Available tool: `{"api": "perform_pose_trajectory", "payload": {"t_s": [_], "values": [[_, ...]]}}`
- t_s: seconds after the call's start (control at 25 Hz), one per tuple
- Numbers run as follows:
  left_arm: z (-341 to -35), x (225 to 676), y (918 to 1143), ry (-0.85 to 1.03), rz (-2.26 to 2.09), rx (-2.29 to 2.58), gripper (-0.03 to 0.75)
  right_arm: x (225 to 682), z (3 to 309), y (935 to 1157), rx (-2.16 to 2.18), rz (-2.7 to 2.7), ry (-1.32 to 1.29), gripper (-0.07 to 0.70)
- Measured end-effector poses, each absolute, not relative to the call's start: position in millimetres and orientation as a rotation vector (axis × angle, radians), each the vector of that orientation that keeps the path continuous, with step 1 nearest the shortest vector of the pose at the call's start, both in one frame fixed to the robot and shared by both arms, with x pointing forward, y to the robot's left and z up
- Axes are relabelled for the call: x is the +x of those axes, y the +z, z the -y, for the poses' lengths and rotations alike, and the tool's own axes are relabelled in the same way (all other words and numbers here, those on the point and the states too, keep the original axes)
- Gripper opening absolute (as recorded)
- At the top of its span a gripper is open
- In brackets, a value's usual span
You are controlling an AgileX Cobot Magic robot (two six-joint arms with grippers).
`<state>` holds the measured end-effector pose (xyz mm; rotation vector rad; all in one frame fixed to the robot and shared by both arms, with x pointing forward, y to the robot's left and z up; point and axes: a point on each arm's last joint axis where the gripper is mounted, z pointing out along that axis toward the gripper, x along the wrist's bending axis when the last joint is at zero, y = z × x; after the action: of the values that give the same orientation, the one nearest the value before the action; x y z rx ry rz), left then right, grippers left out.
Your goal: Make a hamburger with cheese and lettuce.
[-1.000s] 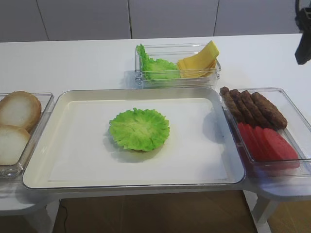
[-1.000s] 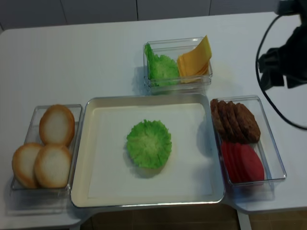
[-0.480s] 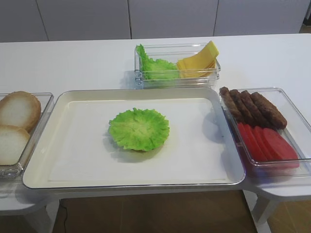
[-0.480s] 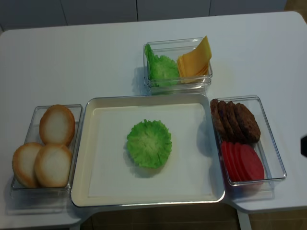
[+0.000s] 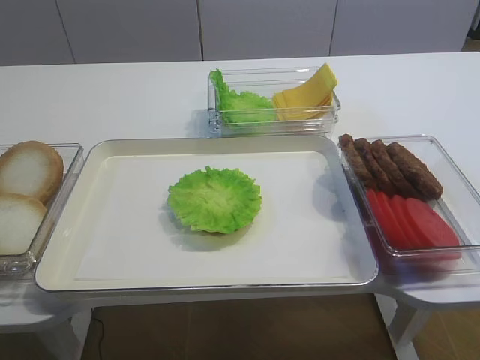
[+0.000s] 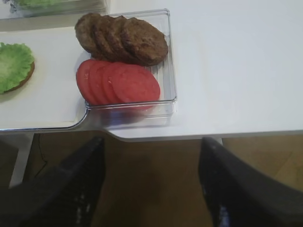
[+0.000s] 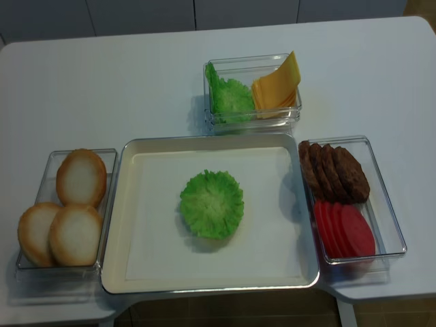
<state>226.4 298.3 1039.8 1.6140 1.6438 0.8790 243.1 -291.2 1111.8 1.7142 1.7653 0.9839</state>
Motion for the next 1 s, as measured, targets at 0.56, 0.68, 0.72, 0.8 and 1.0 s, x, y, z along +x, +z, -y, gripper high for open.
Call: {"api": "perform_pose_trajectory", "payload": {"t_s": [0.56, 0.68, 0.72, 0.8, 1.0], "values": [[-298.3, 226.4, 1039.8, 0.879, -1.644, 1.614, 0.468, 214.2, 293.8, 1060.9, 1.573, -1.690, 1.089, 0.465], [-298.3, 226.4, 1039.8, 0.879, -1.644, 1.614, 0.468, 221.3, 293.4, 1055.3, 1.512, -1.707, 1.071, 0.465], [-298.3, 226.4, 1039.8, 0.879, -1.644, 1.614, 0.468, 223.1, 293.4, 1053.5, 1.511, -1.704, 1.071, 0.465], [-298.3, 226.4, 1039.8, 0.879, -1.644, 1.614, 0.468, 226.8, 293.0, 1046.4, 1.527, -1.718, 1.057, 0.465], [-298.3, 226.4, 1039.8, 0.879, -1.644, 1.614, 0.468, 228.4, 292.8, 1042.7, 1.531, -1.731, 1.044, 0.465]]}}
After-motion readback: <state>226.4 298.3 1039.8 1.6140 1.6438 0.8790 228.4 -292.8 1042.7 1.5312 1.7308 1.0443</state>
